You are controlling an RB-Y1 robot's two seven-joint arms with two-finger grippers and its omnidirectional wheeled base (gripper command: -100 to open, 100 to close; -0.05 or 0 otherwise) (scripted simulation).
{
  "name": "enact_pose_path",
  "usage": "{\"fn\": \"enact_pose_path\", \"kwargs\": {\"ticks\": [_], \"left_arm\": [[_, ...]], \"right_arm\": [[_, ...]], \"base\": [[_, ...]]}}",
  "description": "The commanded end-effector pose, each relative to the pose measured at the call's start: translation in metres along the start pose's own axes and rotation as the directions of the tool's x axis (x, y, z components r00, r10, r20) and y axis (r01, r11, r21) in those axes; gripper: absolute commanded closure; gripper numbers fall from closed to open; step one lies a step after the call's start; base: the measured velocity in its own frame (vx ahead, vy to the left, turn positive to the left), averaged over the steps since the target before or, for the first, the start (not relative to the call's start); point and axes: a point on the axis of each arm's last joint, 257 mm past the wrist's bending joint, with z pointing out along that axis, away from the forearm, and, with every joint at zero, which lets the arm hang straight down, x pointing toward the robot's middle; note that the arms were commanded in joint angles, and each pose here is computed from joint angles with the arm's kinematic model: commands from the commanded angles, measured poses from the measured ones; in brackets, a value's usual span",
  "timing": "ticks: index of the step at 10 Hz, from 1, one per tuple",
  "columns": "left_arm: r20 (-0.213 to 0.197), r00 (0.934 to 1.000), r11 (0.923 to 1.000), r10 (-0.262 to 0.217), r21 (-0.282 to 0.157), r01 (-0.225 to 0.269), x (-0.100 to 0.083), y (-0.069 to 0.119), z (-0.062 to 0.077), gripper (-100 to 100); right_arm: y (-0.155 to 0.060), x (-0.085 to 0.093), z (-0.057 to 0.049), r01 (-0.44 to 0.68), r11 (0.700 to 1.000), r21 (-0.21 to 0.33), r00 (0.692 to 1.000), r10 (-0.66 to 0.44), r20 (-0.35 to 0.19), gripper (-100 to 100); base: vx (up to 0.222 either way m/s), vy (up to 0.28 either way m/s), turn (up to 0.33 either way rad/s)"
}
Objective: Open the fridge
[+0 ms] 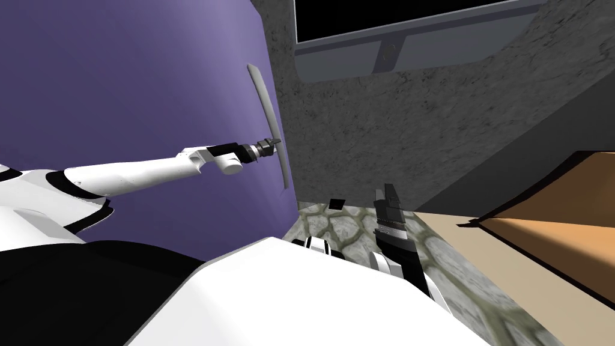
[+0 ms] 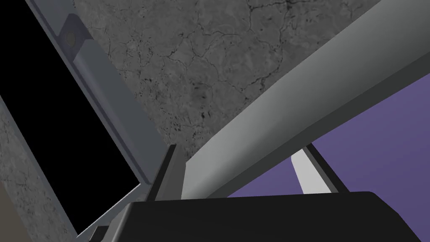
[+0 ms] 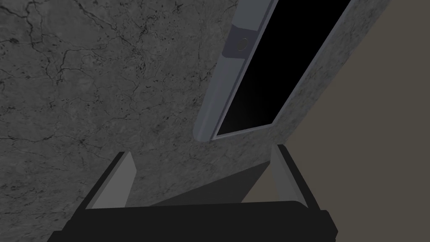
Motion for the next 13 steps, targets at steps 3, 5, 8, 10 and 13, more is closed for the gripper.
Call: {"fn": "enact_pose_path", "kwargs": {"ticks": [3,5,8,10,13], "left_arm": [[-0.06,0.9981,0.9987,-0.008,0.05,0.011,0.028,-0.021,0.002,100],[-0.118,0.9929,0.9947,-0.012,0.1,0.023,0.055,-0.045,0.001,100],[-0.144,0.9894,0.9915,-0.012,0.126,0.03,0.067,-0.058,0.0,100],[-0.198,0.9802,0.9829,-0.011,0.178,0.047,0.091,-0.084,-0.003,100],[-0.198,0.9802,0.9829,-0.011,0.178,0.047,0.091,-0.084,-0.003,100]], "right_arm": [[0.0,0.0,0.0,0.0,1.0,0.0,1.0,0.0,0.0,0],[0.0,0.0,0.0,0.0,1.0,0.0,1.0,0.0,0.0,0],[0.0,0.0,0.0,0.0,1.0,0.0,1.0,0.0,0.0,0],[0.0,0.0,0.0,0.0,1.0,0.0,1.0,0.0,0.0,0],[0.0,0.0,0.0,0.0,1.0,0.0,1.0,0.0,0.0,0]], "base": [[-0.109,-0.059,0.002],[-0.129,-0.012,-0.016],[-0.153,-0.025,-0.025],[-0.13,-0.012,-0.004],[-0.069,-0.012,-0.007]]}}
